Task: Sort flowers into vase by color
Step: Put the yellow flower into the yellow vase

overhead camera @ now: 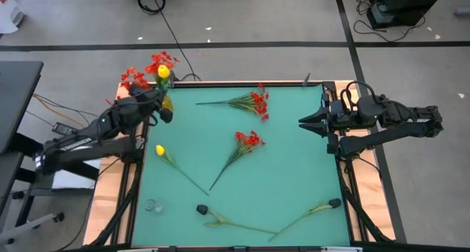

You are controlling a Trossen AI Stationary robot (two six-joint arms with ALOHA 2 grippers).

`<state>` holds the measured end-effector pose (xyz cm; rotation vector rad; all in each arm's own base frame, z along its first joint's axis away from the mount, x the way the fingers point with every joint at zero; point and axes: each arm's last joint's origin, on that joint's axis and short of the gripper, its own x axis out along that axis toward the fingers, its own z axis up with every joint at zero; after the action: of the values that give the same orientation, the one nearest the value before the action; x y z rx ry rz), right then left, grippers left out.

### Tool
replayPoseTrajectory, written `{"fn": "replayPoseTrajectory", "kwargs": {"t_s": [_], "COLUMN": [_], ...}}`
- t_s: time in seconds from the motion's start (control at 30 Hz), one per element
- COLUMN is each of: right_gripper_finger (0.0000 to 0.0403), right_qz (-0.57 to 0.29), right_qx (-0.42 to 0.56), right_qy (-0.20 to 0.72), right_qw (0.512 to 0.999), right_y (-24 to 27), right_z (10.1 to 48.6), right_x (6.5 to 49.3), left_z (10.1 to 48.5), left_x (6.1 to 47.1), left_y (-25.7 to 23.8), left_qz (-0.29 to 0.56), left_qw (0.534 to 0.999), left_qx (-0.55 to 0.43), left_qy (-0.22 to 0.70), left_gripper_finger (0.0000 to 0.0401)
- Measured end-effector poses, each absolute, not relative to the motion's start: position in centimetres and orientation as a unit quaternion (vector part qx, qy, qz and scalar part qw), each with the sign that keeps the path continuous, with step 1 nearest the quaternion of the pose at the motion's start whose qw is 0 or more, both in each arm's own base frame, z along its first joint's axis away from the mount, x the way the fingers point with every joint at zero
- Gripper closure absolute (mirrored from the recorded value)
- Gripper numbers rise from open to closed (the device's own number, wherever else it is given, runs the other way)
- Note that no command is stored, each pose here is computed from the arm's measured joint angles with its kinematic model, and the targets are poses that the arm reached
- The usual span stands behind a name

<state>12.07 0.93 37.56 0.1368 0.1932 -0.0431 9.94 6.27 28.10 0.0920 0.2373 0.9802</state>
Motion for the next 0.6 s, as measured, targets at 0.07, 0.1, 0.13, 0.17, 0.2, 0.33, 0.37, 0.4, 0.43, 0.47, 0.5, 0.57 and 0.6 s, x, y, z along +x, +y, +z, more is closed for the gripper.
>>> {"fn": "replayPoseTrajectory", "kwargs": {"t_s": [0.07, 0.1, 0.13, 0.17, 0.2, 0.33, 0.37, 0.4, 0.43, 0.47, 0.5, 0.57, 0.6], "right_gripper_finger": [0.0326, 0.0326, 0.0326, 0.0326, 0.0326, 0.0326, 0.0326, 0.0326, 0.0326, 0.0326, 0.0326, 0.0326, 0.0326], "right_qz": [-0.022, -0.021, -0.021, -0.021, -0.021, -0.021, -0.021, -0.021, -0.021, -0.021, -0.021, -0.021, -0.021], "right_qx": [0.068, 0.068, 0.068, 0.068, 0.068, 0.068, 0.068, 0.068, 0.068, 0.068, 0.068, 0.068, 0.068], "right_qy": [0.096, 0.096, 0.097, 0.096, 0.096, 0.096, 0.096, 0.096, 0.096, 0.096, 0.096, 0.096, 0.097], "right_qw": [0.993, 0.993, 0.993, 0.993, 0.993, 0.993, 0.993, 0.993, 0.993, 0.993, 0.993, 0.993, 0.993], "right_y": [0.9, 0.9, 0.9, 0.9, 0.9, 0.9, 0.9, 0.9, 0.9, 0.9, 0.9, 0.9, 0.9], "right_z": [37.6, 37.6, 37.6, 37.6, 37.6, 37.6, 37.6, 37.6, 37.6, 37.6, 37.6, 37.6, 37.6], "right_x": [12.1, 12.1, 12.1, 12.1, 12.1, 12.1, 12.1, 12.1, 12.1, 12.1, 12.1, 12.1, 12.1], "left_z": [28.3, 28.4, 28.5, 28.5, 28.5, 28.5, 28.5, 28.6, 28.5, 28.5, 28.5, 28.3, 28.1], "left_x": [9.7, 9.5, 9.4, 9.2, 9.1, 8.3, 8.1, 8.0, 7.9, 7.7, 7.7, 7.6, 7.6], "left_y": [6.8, 7.1, 7.3, 7.5, 7.7, 8.6, 8.7, 8.9, 9.1, 9.2, 9.4, 9.7, 9.9], "left_qz": [0.475, 0.477, 0.479, 0.482, 0.486, 0.524, 0.532, 0.536, 0.538, 0.539, 0.537, 0.533, 0.533], "left_qw": [0.873, 0.872, 0.872, 0.87, 0.868, 0.845, 0.84, 0.838, 0.837, 0.837, 0.838, 0.841, 0.841], "left_qx": [0.044, 0.042, 0.04, 0.039, 0.037, 0.038, 0.038, 0.036, 0.031, 0.027, 0.023, 0.013, 0.005], "left_qy": [0.103, 0.098, 0.095, 0.094, 0.095, 0.098, 0.097, 0.096, 0.094, 0.093, 0.093, 0.092, 0.091], "left_gripper_finger": [0.039, 0.039, 0.039, 0.039, 0.039, 0.039, 0.039, 0.039, 0.039, 0.039, 0.039, 0.039, 0.039]}}
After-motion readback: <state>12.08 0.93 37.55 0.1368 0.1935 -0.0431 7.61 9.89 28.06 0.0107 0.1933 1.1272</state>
